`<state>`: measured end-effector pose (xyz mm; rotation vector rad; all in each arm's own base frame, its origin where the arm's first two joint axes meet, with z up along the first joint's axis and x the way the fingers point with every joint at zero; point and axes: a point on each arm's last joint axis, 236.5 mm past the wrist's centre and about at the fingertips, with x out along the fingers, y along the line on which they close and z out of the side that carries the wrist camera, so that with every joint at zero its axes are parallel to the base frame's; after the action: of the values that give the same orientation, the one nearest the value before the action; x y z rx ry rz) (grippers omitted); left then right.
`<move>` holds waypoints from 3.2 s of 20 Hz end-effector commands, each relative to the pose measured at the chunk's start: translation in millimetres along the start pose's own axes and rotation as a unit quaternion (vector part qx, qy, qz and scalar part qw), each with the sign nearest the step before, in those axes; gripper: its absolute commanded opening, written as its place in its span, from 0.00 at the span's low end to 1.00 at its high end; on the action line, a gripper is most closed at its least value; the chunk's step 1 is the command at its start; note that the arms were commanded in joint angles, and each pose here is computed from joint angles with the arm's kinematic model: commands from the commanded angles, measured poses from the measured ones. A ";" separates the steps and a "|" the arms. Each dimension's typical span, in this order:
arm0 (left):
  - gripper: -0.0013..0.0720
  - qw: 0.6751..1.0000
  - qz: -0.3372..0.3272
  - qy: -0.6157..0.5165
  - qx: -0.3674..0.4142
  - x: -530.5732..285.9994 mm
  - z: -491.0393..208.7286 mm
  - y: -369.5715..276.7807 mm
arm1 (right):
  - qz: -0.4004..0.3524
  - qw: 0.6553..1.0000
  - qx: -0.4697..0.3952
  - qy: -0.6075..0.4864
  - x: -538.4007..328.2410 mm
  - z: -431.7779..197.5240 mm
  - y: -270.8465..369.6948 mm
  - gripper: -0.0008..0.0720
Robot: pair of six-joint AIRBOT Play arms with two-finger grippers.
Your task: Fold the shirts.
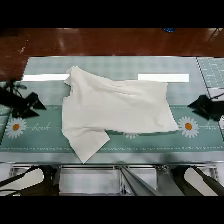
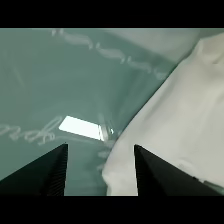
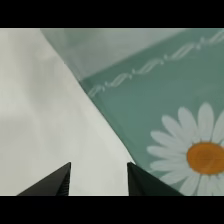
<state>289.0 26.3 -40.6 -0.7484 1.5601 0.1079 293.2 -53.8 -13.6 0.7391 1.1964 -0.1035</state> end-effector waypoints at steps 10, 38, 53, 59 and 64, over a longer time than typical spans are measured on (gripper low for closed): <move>0.71 0.990 -0.114 0.047 -0.073 69.2 -82.7 -3.3 | 0.079 0.996 0.037 -0.004 24.4 -57.6 14.3 0.57; 0.04 0.992 -0.126 -0.006 -0.024 103.7 -58.0 -41.1 | 0.123 0.971 0.186 0.080 90.5 -89.1 -16.0 0.56; 0.04 0.865 -0.281 -0.336 0.246 -225.4 17.7 -236.2 | 0.236 0.920 -0.269 -0.160 -142.6 71.8 272.8 0.04; 0.04 0.794 -0.162 -0.454 0.371 -365.4 -56.8 -244.4 | 0.165 0.832 -0.373 -0.376 -348.2 36.9 305.6 0.04; 0.04 0.723 -0.069 -0.590 0.354 -445.2 -131.7 -202.1 | 0.116 0.798 -0.376 -0.457 -421.1 -30.9 277.4 0.04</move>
<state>310.1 -45.1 426.0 -0.1588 0.3274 -0.2838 281.7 57.9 454.0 0.1063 0.2121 0.3032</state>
